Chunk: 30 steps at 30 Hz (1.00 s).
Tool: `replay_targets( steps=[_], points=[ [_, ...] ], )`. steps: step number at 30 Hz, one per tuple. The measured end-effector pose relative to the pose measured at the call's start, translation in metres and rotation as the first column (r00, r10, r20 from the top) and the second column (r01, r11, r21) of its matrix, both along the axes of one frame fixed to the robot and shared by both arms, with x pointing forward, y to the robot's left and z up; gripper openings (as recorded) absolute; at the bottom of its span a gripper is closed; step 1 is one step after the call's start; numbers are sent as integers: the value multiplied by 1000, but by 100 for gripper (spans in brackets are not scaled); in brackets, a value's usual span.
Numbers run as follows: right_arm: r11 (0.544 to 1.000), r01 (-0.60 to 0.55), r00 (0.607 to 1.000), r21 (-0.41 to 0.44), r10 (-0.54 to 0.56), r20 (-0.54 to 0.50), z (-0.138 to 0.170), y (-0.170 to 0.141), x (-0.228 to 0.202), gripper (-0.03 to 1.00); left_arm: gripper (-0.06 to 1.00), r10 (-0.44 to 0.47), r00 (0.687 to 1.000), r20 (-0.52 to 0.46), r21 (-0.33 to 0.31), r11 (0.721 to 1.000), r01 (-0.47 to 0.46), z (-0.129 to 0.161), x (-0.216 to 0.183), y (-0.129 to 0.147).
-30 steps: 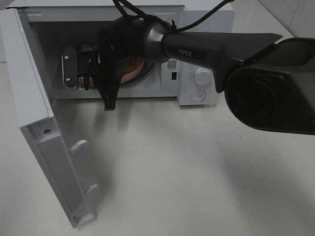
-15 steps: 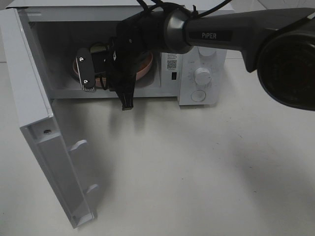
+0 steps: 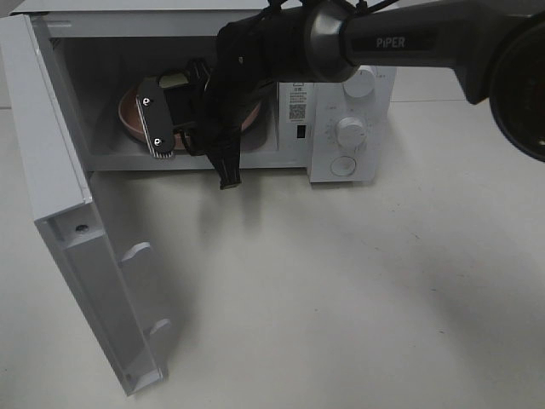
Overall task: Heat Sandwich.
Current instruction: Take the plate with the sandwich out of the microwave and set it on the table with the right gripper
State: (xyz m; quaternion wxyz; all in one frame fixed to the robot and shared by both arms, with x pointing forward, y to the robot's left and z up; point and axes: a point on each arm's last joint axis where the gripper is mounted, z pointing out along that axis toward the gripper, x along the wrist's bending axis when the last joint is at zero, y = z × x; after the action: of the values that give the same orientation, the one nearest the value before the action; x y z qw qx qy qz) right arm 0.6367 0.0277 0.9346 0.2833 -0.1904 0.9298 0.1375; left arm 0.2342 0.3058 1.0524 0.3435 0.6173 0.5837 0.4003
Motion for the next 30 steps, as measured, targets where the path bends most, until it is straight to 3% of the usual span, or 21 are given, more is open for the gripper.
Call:
replay_targets(
  steps=[6, 30],
  points=[
    [1000, -23, 1000, 18, 23, -1, 3, -2, -4, 11, 98, 0, 1000, 0, 0, 1000, 0, 0, 0, 0],
    [980, -192, 980, -43, 194, 37, 10, -28, -43, 11, 98, 0, 1000, 0, 0, 1000, 0, 0, 0, 0]
  ],
)
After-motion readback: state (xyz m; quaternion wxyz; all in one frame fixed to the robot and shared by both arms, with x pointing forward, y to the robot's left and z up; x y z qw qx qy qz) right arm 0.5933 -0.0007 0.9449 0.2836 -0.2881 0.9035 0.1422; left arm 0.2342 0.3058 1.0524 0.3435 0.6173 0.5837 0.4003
